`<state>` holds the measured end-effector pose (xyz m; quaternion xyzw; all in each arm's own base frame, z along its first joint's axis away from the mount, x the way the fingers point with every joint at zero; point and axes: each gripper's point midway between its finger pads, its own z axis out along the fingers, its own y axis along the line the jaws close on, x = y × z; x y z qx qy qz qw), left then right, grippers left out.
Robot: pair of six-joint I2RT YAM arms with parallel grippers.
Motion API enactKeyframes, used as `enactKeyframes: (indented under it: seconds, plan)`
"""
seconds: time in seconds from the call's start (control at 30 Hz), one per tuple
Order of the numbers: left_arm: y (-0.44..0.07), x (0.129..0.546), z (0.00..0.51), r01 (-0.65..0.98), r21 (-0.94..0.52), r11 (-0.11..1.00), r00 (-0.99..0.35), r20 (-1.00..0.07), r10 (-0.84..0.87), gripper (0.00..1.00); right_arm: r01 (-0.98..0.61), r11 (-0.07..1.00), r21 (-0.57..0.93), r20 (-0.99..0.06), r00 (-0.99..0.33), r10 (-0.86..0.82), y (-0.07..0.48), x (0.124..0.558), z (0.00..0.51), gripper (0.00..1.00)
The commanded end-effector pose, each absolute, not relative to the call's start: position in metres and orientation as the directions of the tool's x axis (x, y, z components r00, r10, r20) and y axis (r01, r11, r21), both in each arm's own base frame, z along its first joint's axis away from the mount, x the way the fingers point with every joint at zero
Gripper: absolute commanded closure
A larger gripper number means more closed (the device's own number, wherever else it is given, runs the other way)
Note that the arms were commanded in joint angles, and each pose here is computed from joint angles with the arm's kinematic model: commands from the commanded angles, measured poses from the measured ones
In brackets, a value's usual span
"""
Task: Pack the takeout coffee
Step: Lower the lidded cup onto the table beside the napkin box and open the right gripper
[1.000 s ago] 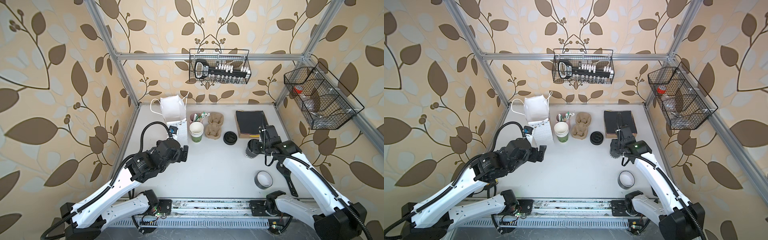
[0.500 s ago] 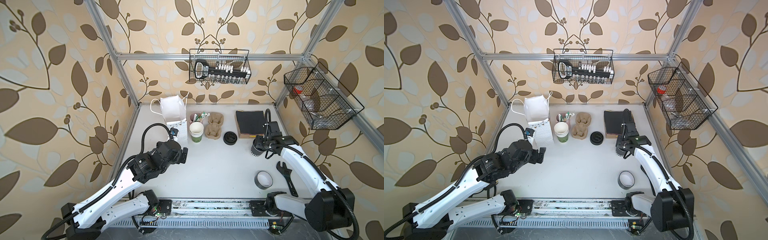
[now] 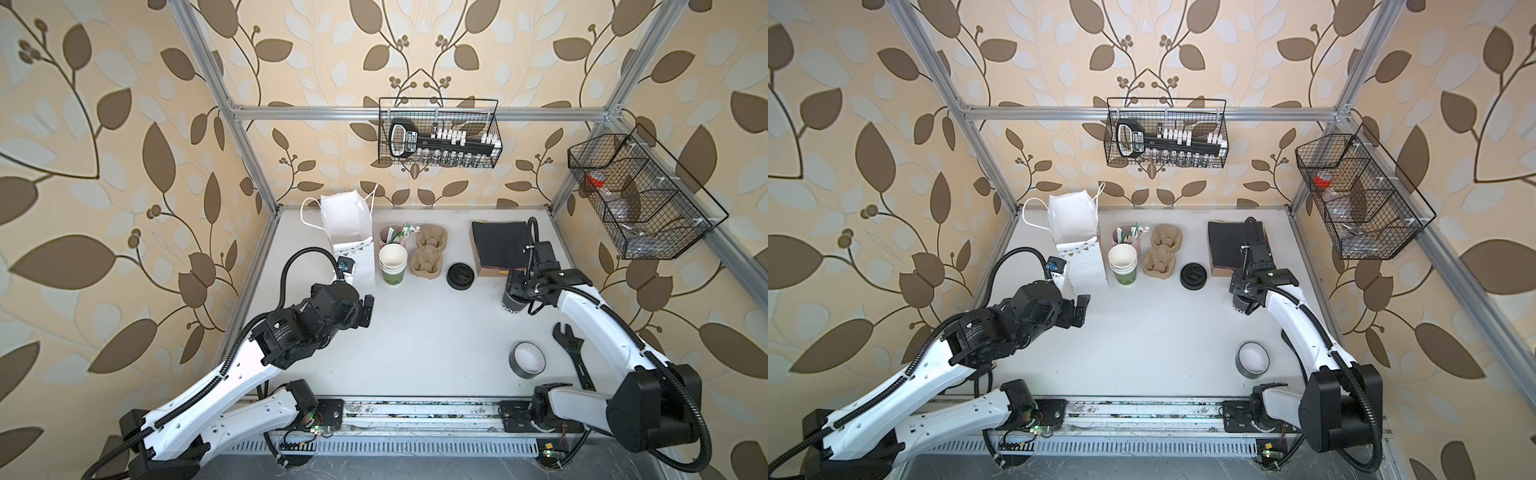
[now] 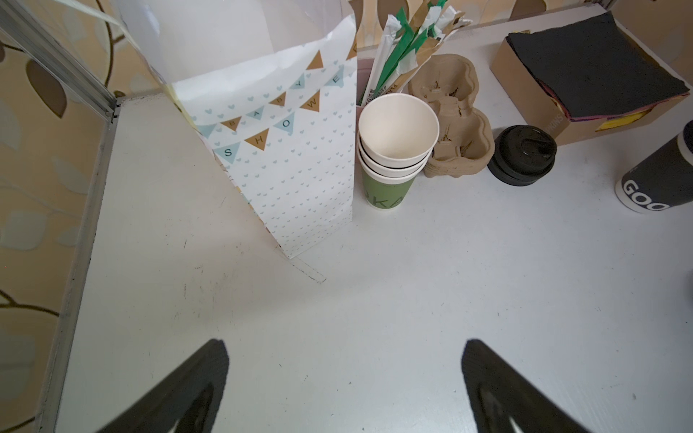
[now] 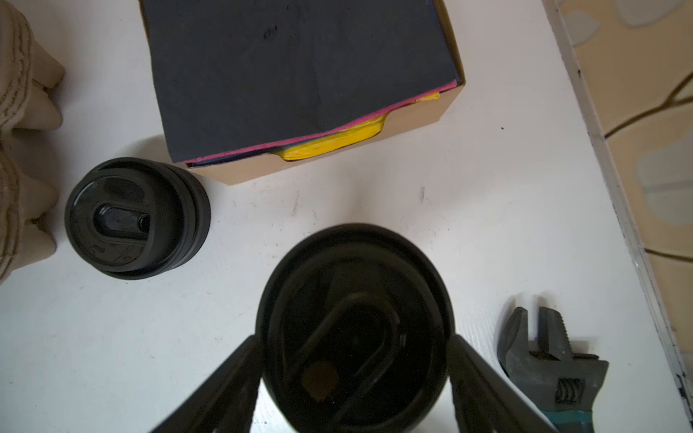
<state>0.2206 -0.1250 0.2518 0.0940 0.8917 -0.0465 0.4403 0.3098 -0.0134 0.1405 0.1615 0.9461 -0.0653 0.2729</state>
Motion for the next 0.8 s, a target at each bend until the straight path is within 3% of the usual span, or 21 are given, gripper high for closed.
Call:
enactKeyframes:
  seconds: [0.0, 0.17, 0.3, 0.53, 0.67, 0.77]
  plan:
    - [-0.115, 0.224, 0.256, 0.176, 0.030, 0.984, -0.572, -0.810, 0.127, 0.01, 0.345, 0.938, -0.043, -0.560, -0.786, 0.263, -0.017, 0.311, 0.148, 0.20]
    - [-0.117, 0.224, 0.256, 0.181, 0.026, 0.983, -0.574, -0.809, 0.128, 0.01, 0.350, 0.936, -0.030, -0.569, -0.776, 0.272, -0.016, 0.312, 0.156, 0.17]
    - [-0.114, 0.222, 0.264, 0.176, 0.003, 0.984, -0.552, -0.828, 0.101, 0.01, 0.335, 0.941, 0.057, -0.667, -0.688, 0.285, -0.007, 0.312, 0.198, 0.17]
    - [-0.119, 0.222, 0.295, 0.199, -0.093, 0.976, -0.510, -0.860, 0.022, 0.01, 0.068, 0.987, 0.148, -0.693, -0.705, 0.153, 0.080, 0.305, 0.238, 0.17]
    - [-0.107, 0.234, 0.311, 0.143, -0.136, 0.980, -0.520, -0.853, -0.042, 0.01, -0.053, 0.984, 0.169, -0.708, -0.701, 0.084, 0.126, 0.296, 0.244, 0.18]
    - [-0.094, 0.246, 0.320, 0.090, -0.246, 0.965, -0.558, -0.815, -0.155, 0.01, -0.127, 0.977, 0.172, -0.709, -0.704, 0.033, 0.159, 0.294, 0.243, 0.20]
